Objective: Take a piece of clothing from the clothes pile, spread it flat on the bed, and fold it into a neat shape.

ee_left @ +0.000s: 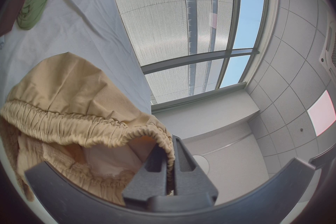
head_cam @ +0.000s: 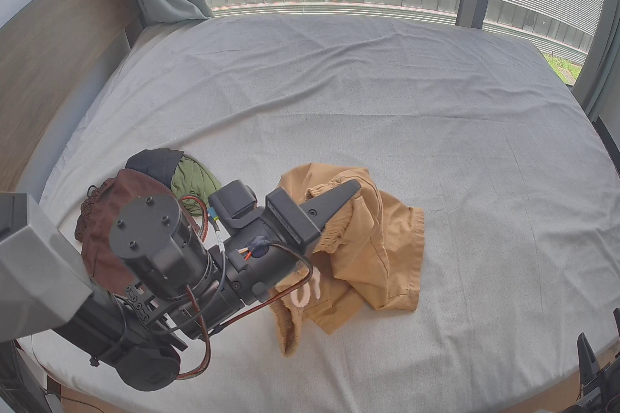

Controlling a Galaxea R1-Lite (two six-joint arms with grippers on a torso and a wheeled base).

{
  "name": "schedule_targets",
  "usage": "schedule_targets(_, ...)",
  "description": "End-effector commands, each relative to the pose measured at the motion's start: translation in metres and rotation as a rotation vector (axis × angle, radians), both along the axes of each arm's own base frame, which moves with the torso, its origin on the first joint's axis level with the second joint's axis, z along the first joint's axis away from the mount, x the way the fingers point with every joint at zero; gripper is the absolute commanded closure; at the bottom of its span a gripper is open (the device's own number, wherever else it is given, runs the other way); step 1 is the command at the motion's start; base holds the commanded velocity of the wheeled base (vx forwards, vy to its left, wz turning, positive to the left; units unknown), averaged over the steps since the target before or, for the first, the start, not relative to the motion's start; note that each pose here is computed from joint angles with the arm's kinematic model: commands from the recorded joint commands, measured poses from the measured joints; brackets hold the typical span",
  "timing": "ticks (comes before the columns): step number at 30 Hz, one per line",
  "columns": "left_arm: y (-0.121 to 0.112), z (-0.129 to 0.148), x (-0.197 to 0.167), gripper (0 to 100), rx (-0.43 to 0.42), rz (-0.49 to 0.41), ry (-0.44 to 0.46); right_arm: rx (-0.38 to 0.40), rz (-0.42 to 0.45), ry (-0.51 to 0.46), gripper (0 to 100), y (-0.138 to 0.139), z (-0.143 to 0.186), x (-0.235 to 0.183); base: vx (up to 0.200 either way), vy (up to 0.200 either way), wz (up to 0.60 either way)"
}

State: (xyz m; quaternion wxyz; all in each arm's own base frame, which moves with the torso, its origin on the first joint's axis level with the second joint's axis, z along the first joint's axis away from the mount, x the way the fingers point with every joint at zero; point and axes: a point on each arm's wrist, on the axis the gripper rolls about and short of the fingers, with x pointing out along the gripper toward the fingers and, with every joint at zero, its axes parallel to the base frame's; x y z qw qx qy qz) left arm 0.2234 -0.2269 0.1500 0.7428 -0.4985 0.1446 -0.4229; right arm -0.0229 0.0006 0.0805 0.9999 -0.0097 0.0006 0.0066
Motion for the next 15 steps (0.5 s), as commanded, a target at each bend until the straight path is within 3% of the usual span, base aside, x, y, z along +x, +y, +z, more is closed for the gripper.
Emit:
schedule_targets(1, 0.01, -0.01, 0.01, 100, 0.03, 0.047, 0.021, -0.001, 0.001, 0.002, 0, 0.0, -0.005, 0.0, 0.0, 0.0, 0.0)
schedule_targets(5, 0.018, -0.014, 0.014, 100, 0.045, 0.073, 0.031, -0.001, 0.001, 0.002, 0, 0.0, -0.005, 0.0, 0.0, 0.0, 0.0)
schedule_targets(12, 0.041, -0.032, 0.028, 100, 0.182, 0.115, -0.016, -0.001, 0.001, 0.0, 0, 0.0, -0.005, 0.0, 0.0, 0.0, 0.0)
schedule_targets(15, 0.049, -0.036, 0.03, 100, 0.204, 0.134, -0.009, -0.001, 0.001, 0.002, 0, 0.0, -0.005, 0.0, 0.0, 0.0, 0.0)
